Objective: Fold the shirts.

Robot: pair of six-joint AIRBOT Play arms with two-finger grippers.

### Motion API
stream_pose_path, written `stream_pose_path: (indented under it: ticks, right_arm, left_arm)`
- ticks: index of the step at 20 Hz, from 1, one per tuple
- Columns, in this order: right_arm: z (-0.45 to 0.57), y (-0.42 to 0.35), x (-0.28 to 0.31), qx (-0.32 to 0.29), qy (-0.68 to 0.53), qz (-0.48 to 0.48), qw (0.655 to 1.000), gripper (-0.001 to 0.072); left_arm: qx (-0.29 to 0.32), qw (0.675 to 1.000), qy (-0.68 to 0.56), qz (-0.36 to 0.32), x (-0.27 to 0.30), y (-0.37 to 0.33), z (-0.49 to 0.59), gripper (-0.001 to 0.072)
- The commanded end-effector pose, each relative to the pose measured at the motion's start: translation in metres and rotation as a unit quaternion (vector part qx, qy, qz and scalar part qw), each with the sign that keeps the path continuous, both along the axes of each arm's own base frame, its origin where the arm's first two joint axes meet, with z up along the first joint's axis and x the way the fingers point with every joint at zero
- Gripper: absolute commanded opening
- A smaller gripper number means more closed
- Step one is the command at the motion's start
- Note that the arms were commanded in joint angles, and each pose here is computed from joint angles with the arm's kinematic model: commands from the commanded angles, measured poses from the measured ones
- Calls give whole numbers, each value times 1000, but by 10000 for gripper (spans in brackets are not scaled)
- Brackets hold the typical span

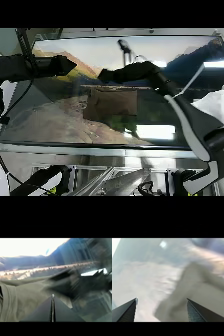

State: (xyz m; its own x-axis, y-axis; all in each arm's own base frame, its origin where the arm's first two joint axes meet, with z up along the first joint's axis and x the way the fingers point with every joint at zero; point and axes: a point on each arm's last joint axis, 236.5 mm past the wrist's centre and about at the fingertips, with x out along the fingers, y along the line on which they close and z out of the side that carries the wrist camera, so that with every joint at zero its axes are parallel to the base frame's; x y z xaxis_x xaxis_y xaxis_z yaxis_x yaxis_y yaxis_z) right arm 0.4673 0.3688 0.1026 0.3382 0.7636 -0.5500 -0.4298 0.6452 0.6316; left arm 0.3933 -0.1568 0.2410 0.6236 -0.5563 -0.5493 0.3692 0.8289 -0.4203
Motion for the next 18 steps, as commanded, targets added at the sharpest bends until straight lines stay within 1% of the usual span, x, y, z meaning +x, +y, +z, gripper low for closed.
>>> stream_pose_path:
  ticks: [1, 2, 4, 6, 7, 11, 14, 17, 18]
  right_arm:
    - [1, -114, 7, -44, 75, -35, 996, 673]
    - [-18, -143, 10, -69, 108, -59, 990, 687]
    - [-72, -185, 6, -124, 167, -99, 973, 688]
    - [-126, -190, -13, -138, 230, -96, 959, 689]
    - [-146, -182, -23, -130, 259, -86, 953, 689]
    - [-190, -136, -39, -57, 335, -49, 939, 689]
    - [-206, -122, -45, -56, 342, -34, 938, 689]
    - [-207, -113, -41, -57, 324, -31, 944, 689]
    - [-207, -111, -39, -55, 319, -35, 945, 668]
  left_arm:
    - [3, 1000, -20, 0, -8, 2, 8, 13]
    - [1, 1000, -29, 2, -11, 3, 14, 13]
    - [-1, 999, -43, 2, -17, 4, 25, 13]
    - [-2, 998, -58, 2, -26, 5, 37, 13]
    - [-3, 998, -65, 2, -30, 5, 42, 13]
    - [-5, 996, -86, 3, -41, 6, 58, 13]
    - [-5, 996, -89, 3, -43, 7, 60, 13]
    - [-5, 996, -88, 3, -43, 6, 59, 13]
    - [-5, 996, -88, 3, -43, 6, 59, 13]
